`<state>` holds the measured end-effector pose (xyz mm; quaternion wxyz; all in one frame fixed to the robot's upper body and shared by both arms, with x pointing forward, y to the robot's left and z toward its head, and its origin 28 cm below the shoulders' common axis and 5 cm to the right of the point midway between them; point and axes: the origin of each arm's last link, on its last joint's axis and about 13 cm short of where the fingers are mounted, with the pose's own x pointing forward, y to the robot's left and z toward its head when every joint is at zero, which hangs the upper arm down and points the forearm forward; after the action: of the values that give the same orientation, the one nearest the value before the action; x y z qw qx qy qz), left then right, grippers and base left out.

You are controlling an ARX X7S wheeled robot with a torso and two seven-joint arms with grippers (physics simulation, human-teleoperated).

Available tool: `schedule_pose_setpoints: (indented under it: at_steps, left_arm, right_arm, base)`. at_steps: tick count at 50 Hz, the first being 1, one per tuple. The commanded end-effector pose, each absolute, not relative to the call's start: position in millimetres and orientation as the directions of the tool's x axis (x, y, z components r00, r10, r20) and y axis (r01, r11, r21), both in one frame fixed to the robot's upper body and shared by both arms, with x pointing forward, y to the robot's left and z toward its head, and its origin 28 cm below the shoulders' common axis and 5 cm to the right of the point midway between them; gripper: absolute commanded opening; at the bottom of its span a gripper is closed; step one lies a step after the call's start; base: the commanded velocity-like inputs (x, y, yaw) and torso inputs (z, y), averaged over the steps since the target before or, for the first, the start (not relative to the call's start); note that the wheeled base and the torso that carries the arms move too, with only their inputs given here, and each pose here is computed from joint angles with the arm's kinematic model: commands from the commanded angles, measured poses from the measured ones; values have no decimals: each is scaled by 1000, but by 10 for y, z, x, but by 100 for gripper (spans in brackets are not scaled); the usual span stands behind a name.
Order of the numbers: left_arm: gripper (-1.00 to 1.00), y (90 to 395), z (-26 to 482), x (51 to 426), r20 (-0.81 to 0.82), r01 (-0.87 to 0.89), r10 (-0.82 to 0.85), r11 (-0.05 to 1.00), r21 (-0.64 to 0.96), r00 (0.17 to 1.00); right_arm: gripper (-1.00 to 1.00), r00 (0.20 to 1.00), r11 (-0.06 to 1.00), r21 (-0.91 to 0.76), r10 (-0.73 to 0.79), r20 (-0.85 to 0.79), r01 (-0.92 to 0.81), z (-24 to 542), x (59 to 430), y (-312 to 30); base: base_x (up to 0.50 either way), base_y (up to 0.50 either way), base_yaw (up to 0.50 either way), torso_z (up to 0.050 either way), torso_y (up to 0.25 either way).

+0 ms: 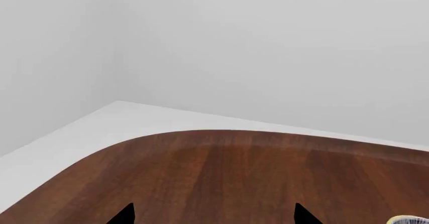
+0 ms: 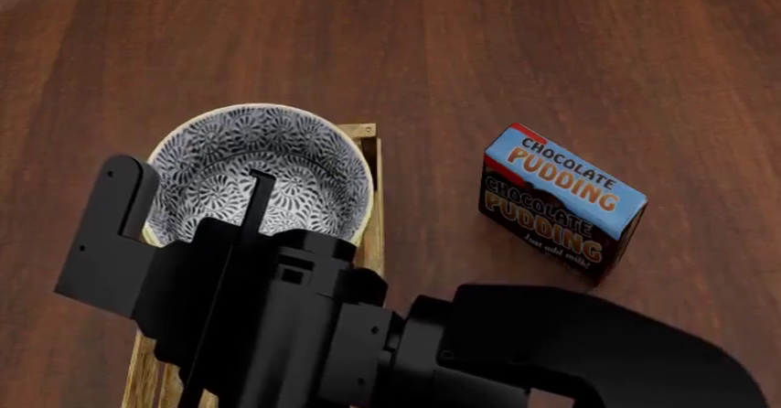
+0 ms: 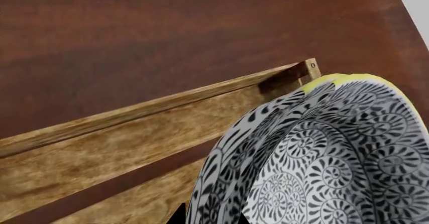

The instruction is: Stack the left bowl on the right bowl and place them in the tray.

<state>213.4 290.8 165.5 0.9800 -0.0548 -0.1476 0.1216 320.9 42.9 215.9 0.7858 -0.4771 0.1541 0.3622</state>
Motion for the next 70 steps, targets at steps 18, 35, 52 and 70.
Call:
schedule_pose_setpoints:
  at_steps: [18, 35, 52, 70]
  left_arm:
    - [100, 2906, 1647, 2141, 274, -220, 252, 965, -143, 928]
    - [100, 2911, 1650, 2139, 272, -220, 253, 965, -146, 928]
    - [100, 2900, 1642, 2144, 271, -219, 250, 966, -140, 929]
    - [100, 2931, 1648, 2141, 271, -227, 261, 962, -151, 927]
  right_arm:
    - [-100, 695, 288, -639, 407, -593, -714, 2051, 3317, 447]
    - [-100, 672, 279, -616, 403, -621, -737, 1951, 3328, 435]
    - [-100, 647, 281, -586, 412, -641, -760, 1833, 3383, 401]
    - [-100, 628, 272, -570, 422, -653, -775, 1748, 3449, 362]
  base:
    - [0, 0, 0, 0, 1]
    - [0, 0, 0, 1, 1]
    - [0, 0, 0, 0, 1]
    - [0, 0, 0, 1, 1]
